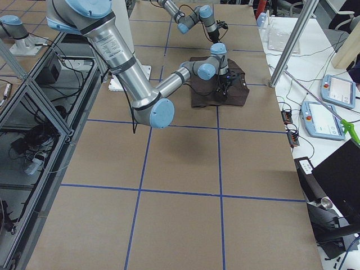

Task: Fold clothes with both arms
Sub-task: 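Lift the hem with both grippers and fold it over onto the collar, then release the hem and move the right gripper back toward the folded edge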

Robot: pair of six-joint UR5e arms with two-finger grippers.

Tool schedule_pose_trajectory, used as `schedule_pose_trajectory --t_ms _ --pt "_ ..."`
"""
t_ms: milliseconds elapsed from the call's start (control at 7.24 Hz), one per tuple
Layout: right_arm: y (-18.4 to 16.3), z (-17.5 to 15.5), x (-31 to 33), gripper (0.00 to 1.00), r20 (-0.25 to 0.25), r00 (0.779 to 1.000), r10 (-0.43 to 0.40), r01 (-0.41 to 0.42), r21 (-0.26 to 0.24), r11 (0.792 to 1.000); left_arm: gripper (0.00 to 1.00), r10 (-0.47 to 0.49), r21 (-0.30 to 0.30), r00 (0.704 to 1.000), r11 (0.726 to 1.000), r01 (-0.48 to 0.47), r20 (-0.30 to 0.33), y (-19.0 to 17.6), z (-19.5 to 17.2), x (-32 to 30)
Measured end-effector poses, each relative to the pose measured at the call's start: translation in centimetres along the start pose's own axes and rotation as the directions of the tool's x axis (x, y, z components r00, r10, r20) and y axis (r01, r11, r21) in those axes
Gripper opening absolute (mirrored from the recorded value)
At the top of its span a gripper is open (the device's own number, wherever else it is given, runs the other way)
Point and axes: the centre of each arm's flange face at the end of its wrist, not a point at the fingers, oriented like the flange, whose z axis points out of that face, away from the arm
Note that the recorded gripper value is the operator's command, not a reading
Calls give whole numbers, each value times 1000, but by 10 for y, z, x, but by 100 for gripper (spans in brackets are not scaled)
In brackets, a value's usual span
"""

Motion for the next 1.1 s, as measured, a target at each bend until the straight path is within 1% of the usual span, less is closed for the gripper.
schedule_pose_trajectory --t_ms 138,276,414,552,690,966,1104 --pt "-13 20 -14 0 3 1000 -7 7 8 1000 0 2 15 1000 1000 -2 1 -14 10 4" --pt "-27 32 -25 13 7 1000 -25 25 17 1000 23 1 25 1000 1000 -2 13 -24 21 0" --pt "-35 37 -32 34 8 999 -38 38 24 999 29 3 30 1000 1000 -3 18 -29 33 -4" --pt "-36 36 -38 44 14 999 -38 37 26 999 36 3 32 1000 999 -4 16 -31 38 -6" --pt "-36 34 -43 50 21 999 -29 29 27 999 36 6 35 1000 999 -5 -10 -32 38 -4" --pt "-36 28 -48 61 62 998 -27 25 26 999 36 16 44 993 999 -11 -118 -36 27 -4" --pt "-35 24 -48 61 79 997 -21 19 21 1000 36 15 49 989 999 -8 -148 -40 19 -3"
